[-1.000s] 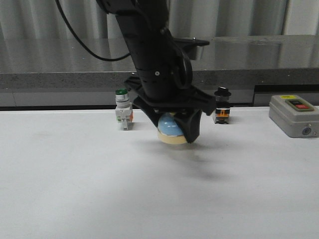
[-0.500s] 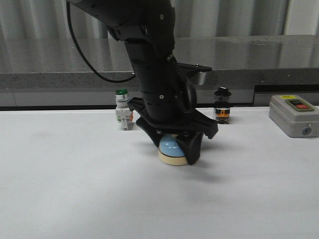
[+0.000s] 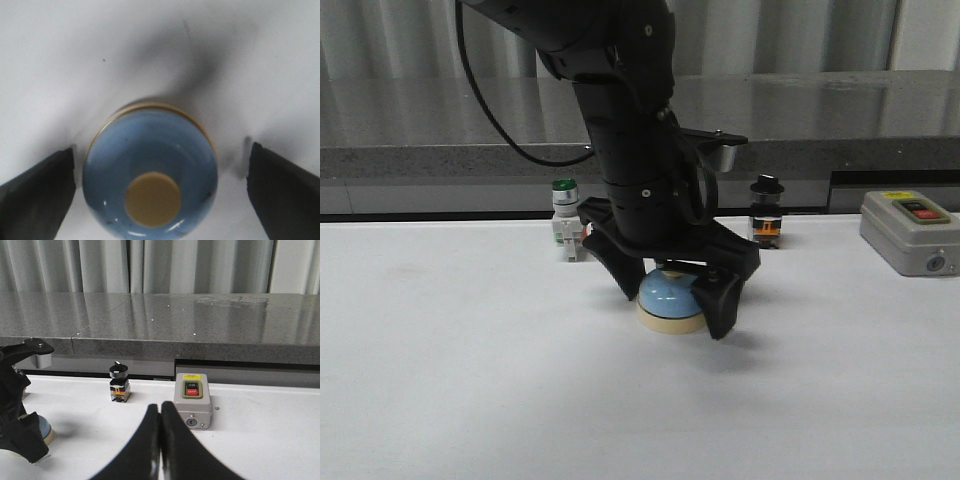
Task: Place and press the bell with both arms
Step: 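Open the left gripper and raise it away from the bell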
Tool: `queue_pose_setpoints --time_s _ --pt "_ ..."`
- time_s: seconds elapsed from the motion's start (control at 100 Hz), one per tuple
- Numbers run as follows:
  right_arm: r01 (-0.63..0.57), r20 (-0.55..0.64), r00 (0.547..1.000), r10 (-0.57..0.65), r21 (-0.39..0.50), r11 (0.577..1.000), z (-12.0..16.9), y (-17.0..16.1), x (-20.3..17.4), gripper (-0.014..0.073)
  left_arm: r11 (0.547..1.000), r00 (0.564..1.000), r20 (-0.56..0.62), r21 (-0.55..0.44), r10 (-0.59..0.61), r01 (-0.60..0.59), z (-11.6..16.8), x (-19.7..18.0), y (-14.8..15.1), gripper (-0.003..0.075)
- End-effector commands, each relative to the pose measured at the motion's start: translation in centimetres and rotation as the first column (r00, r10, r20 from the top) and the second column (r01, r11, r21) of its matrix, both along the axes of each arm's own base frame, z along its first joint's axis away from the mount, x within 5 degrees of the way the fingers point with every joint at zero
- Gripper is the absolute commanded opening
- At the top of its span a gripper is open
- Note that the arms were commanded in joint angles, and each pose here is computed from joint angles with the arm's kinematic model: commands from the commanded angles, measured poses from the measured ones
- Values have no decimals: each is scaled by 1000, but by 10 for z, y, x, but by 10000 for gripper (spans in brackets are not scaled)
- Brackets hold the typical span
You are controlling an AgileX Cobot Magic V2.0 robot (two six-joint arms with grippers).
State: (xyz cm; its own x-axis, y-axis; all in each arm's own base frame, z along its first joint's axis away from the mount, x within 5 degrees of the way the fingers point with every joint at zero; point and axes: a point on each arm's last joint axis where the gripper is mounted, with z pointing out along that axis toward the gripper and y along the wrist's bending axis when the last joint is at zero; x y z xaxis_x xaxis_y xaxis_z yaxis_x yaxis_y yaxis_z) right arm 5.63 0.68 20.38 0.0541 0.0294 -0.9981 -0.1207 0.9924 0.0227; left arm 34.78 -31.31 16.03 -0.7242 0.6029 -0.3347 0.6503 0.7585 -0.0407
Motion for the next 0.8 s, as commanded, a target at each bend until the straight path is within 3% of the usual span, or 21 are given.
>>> queue_pose_setpoints --time_s 0.0,0.34,0.79 --pt "5 115 993 -6 9 1000 13 -1 -3 -69 998 998 62 -68 3 1 40 0 -5 671" --pt "5 115 993 -6 9 1000 13 -1 -3 -69 990 989 147 -137 6 15 105 0 -5 671" --pt "5 115 993 -6 9 1000 13 -1 -3 -69 978 958 277 -210 77 -18 184 -9 40 671"
